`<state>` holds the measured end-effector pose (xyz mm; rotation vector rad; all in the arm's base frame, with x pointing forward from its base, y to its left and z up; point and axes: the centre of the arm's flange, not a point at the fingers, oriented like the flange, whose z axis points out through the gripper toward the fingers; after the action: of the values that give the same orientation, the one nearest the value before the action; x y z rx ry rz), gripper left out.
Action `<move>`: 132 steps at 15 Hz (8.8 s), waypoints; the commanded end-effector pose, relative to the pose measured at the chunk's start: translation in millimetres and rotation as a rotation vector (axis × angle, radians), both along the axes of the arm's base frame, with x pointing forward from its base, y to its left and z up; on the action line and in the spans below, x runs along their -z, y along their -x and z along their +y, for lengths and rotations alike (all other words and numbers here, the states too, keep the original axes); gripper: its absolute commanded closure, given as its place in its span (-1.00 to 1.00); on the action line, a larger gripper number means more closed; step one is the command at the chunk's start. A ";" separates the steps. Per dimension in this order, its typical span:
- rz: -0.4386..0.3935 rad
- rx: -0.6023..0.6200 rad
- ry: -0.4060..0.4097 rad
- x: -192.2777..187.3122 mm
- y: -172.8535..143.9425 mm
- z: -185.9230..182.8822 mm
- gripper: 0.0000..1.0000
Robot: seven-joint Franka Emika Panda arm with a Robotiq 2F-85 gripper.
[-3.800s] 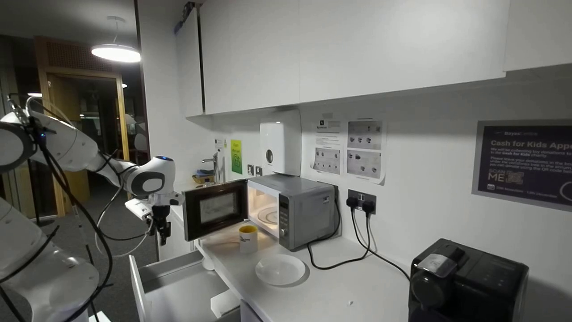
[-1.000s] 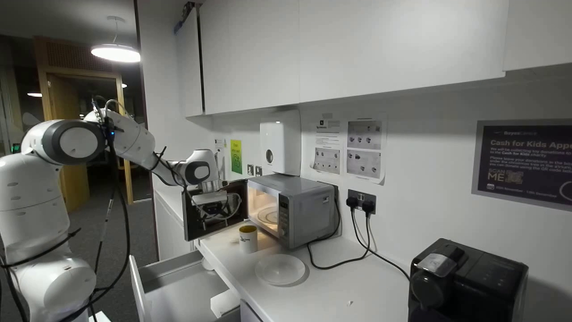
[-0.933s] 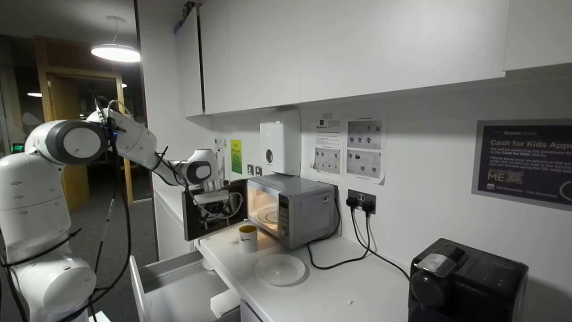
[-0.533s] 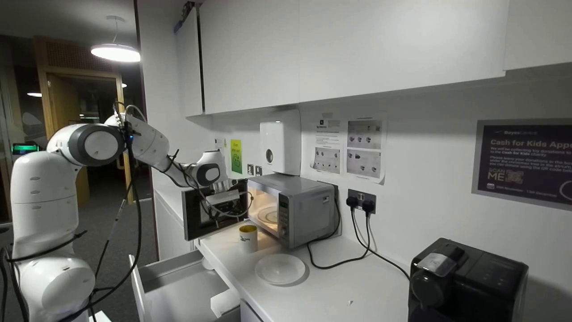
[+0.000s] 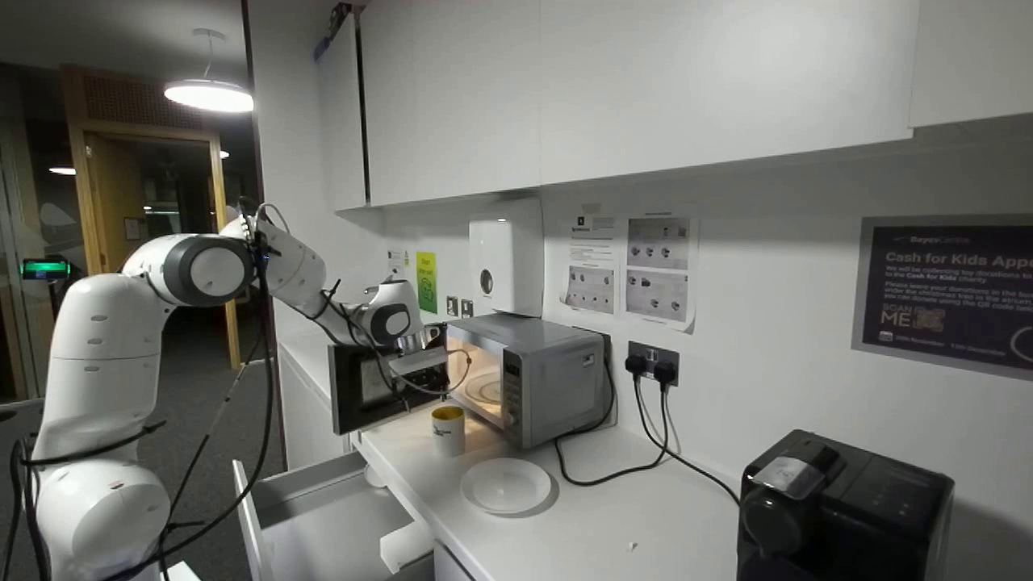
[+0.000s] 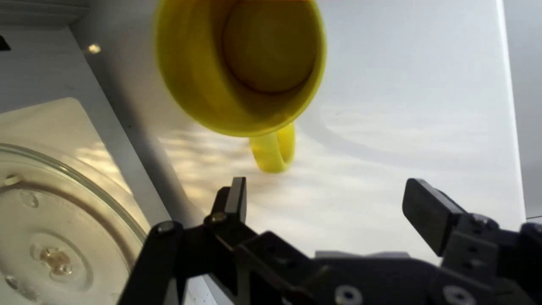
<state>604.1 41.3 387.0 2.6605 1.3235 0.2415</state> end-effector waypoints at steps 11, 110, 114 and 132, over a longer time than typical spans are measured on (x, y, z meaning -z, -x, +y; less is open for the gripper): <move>-0.012 -0.091 0.061 2.7 -18.4 7.5 -1.00; -0.059 0.856 -0.071 -46.9 243.5 -7.8 -1.00; -0.099 0.831 -0.117 -34.0 243.8 -29.4 -1.00; -0.204 0.864 -0.186 -20.2 225.2 -52.1 -1.00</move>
<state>372.2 -8.6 414.4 2.9899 0.0304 0.4387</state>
